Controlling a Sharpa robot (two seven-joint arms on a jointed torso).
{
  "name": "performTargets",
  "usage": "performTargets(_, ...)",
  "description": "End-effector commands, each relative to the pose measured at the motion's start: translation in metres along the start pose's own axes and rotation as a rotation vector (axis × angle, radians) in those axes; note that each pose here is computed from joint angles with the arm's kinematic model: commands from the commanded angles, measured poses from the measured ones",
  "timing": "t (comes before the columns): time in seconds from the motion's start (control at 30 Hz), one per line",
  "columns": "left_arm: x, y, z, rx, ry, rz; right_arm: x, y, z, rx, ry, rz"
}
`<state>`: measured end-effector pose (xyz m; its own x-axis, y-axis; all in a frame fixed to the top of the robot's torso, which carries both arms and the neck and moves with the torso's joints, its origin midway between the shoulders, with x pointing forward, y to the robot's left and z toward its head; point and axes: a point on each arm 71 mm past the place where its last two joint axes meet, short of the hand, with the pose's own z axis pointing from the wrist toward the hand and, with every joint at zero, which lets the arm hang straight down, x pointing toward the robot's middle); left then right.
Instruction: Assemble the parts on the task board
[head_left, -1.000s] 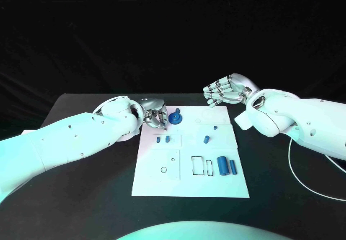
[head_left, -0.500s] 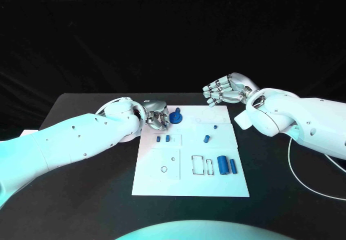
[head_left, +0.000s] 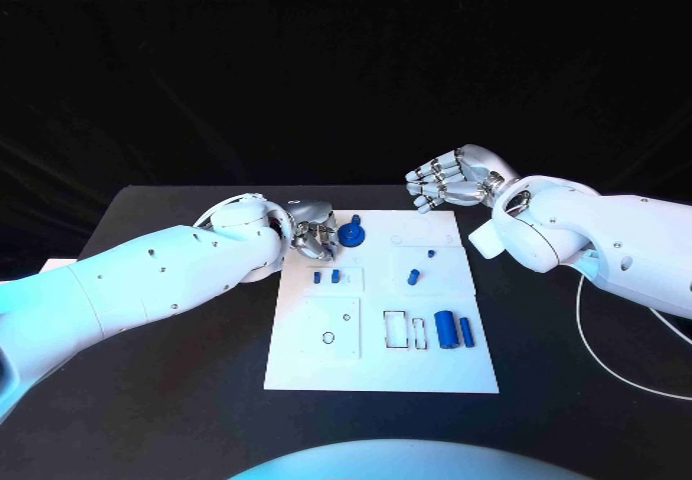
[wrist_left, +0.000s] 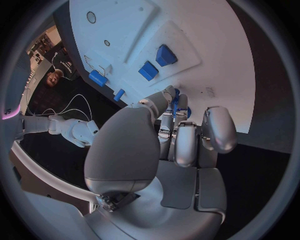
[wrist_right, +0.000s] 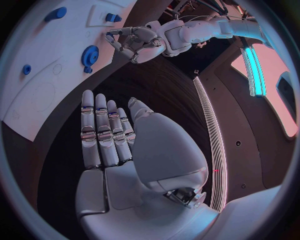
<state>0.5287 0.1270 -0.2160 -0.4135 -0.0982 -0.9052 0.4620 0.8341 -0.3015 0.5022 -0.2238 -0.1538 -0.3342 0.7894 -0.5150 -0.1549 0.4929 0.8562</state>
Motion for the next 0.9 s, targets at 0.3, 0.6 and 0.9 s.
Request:
performTargets(0.3,0.0064,-0.0021,0.0021,-0.002,0.033,-0.002,0.0018,0.0015,0.0002,-0.014,0.011,0.001)
performTargets(0.6,0.0071,-0.0018,0.002,-0.004,0.04,-0.001,0.0015,0.0013,-0.0001,-0.013,0.01,0.001)
performTargets(0.9,0.0081,-0.0019,0.0019,-0.006,0.053,0.0,0.0015,0.0012,0.0,-0.012,0.011,0.001)
